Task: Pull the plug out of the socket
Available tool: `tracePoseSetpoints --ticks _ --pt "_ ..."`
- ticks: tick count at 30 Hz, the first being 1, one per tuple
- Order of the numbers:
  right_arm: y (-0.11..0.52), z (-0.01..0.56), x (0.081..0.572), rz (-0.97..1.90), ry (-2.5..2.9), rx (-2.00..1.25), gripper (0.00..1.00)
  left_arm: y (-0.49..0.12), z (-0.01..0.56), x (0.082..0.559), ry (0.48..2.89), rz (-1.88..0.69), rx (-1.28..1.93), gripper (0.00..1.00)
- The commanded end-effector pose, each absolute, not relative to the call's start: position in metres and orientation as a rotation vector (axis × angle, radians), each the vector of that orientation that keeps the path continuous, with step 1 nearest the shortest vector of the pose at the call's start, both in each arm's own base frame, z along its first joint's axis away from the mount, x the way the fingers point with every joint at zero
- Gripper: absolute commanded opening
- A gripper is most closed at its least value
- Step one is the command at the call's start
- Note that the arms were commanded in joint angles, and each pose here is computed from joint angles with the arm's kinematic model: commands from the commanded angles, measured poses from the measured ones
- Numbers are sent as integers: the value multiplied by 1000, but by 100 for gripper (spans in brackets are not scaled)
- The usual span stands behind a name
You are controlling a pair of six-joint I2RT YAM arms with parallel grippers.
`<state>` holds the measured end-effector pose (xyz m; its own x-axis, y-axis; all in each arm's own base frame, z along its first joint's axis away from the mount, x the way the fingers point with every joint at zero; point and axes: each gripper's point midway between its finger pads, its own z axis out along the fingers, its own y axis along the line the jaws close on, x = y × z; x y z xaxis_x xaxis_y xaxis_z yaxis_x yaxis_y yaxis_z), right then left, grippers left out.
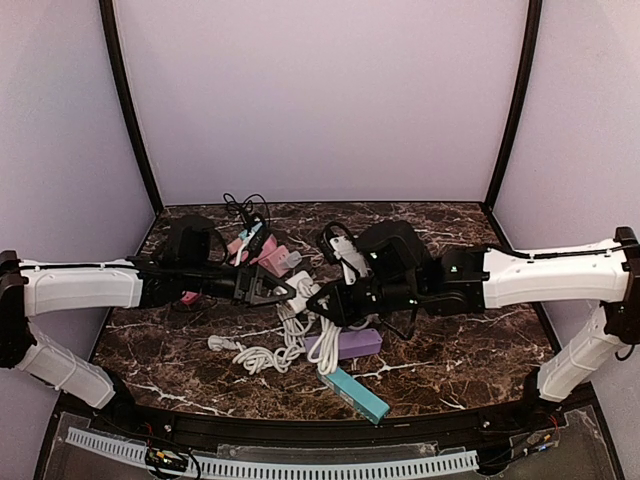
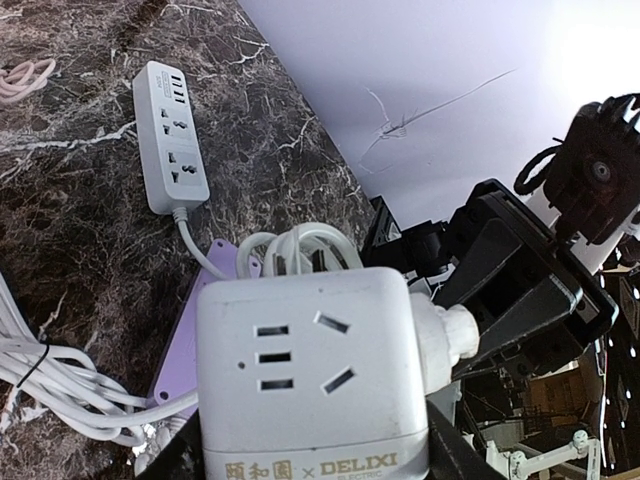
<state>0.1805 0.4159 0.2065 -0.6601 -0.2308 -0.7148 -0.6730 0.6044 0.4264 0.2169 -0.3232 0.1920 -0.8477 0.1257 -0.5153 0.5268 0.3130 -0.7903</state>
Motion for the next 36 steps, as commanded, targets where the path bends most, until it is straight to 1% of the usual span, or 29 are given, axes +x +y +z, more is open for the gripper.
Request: tracePoseSetpoints --ticks 1,8,16,21,29,36 --pt "384 229 207 766 2127 -620 0 -306 174 221 2339 -1456 511 1" --pt "405 234 181 657 2007 -791 0 -303 153 231 2429 -1451 349 1" --pt "416 242 172 627 1947 -803 0 -295 143 237 2471 -1432 260 1" --pt "408 243 180 617 1990 -710 0 -294 141 234 2467 -1441 269 1" --pt "383 233 212 700 2142 -479 0 -301 170 223 2338 -1514 480 1" --pt "364 221 228 803 2226 -320 0 -297 175 212 2317 -1487 598 1"
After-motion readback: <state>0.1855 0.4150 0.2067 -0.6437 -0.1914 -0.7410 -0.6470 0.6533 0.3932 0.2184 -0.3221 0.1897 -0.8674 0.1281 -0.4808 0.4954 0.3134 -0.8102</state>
